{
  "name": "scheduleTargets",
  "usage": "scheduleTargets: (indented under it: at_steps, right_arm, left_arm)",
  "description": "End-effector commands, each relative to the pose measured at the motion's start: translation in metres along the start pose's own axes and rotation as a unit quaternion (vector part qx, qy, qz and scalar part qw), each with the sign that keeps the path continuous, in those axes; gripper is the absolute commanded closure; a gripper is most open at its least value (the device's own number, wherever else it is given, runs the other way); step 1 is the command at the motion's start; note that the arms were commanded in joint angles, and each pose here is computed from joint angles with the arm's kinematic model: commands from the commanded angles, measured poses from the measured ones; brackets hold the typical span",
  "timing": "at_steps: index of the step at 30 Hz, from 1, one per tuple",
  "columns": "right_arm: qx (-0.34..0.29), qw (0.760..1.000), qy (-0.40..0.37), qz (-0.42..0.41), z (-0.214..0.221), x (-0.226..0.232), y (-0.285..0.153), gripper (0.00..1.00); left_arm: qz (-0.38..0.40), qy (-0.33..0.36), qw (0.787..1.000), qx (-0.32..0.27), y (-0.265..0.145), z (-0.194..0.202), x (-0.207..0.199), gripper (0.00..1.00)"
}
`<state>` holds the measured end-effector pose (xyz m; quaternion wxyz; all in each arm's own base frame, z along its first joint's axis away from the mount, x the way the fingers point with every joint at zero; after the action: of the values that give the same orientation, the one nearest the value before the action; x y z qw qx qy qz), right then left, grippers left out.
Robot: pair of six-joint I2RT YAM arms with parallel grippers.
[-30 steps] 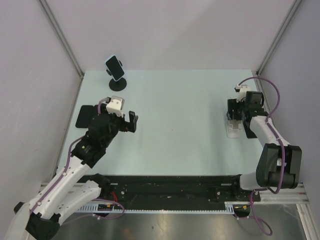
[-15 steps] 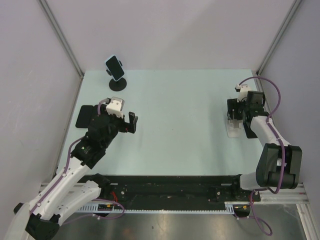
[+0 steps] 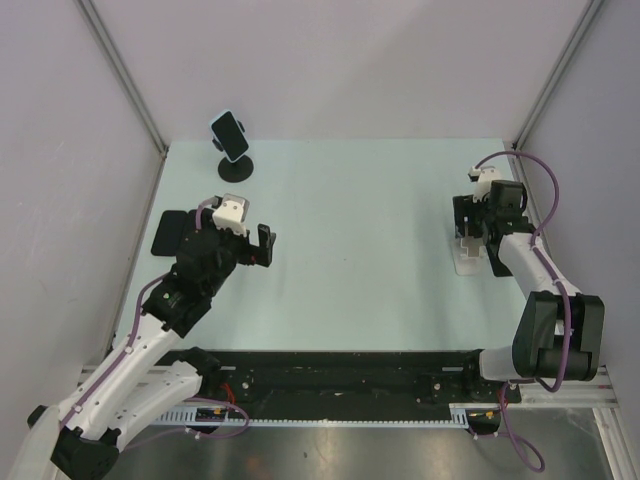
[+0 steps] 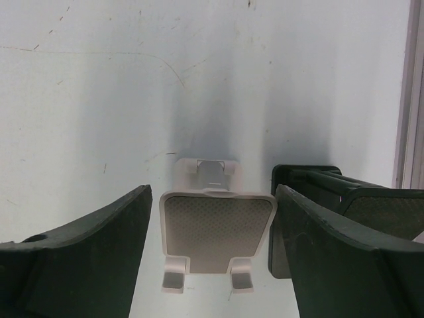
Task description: Remove the phone from the phone stand
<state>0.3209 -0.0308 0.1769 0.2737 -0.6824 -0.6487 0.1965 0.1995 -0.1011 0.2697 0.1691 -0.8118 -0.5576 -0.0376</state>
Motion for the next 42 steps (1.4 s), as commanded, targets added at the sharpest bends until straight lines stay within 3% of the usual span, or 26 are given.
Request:
scheduleTargets:
  at_steps: [1, 12, 21, 23, 30, 32, 39, 42]
  right_arm:
    - [-0.016, 1.000, -0.009, 0.019, -0.005, -0.002, -0.004, 0.22]
    - [-0.032, 0.999, -0.019, 0.020, -0.012, -0.009, -0.008, 0.50]
    - [-0.043, 0.999, -0.017, 0.005, -0.018, -0.015, -0.010, 0.49]
    - [-0.048, 0.999, -0.017, 0.001, -0.020, -0.014, -0.010, 0.46]
    - [-0.053, 0.998, -0.012, -0.011, -0.022, -0.010, -0.011, 0.06]
    - [-0.061, 0.998, -0.011, -0.010, -0.025, -0.007, -0.015, 0.01]
    - [-0.155, 0.988, 0.006, -0.024, -0.053, 0.016, -0.066, 0.00]
    - [-0.209, 0.975, 0.057, -0.056, -0.065, 0.030, -0.101, 0.00]
  left_arm:
    - [0.002, 0.011, 1.000, -0.010, -0.001, -0.003, 0.001, 0.00]
    - [0.004, 0.011, 1.000, -0.007, 0.000, -0.002, 0.000, 0.00]
    - [0.006, 0.013, 1.000, 0.001, 0.004, 0.001, -0.001, 0.00]
    - [0.007, 0.013, 1.000, 0.002, 0.004, 0.001, -0.002, 0.00]
    - [0.008, 0.014, 1.000, 0.006, 0.006, 0.003, -0.003, 0.00]
    - [0.007, 0.015, 1.000, 0.009, 0.007, 0.004, -0.003, 0.00]
    - [0.009, 0.011, 1.000, 0.012, 0.008, 0.004, -0.003, 0.00]
    - [0.006, 0.003, 1.000, 0.017, 0.011, 0.006, -0.001, 0.00]
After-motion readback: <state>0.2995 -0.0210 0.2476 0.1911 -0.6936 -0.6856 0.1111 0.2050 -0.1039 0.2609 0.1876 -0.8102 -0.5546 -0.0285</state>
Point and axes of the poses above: each gripper's point midway between its finger pads, its own y axis out along the fingers, its own x axis along the line the jaws close on, z = x × y, the point moved 8 cm from there along -y, back along the fingers, and after that the axes turned 15 degrees about y, right-handed, at the moved point
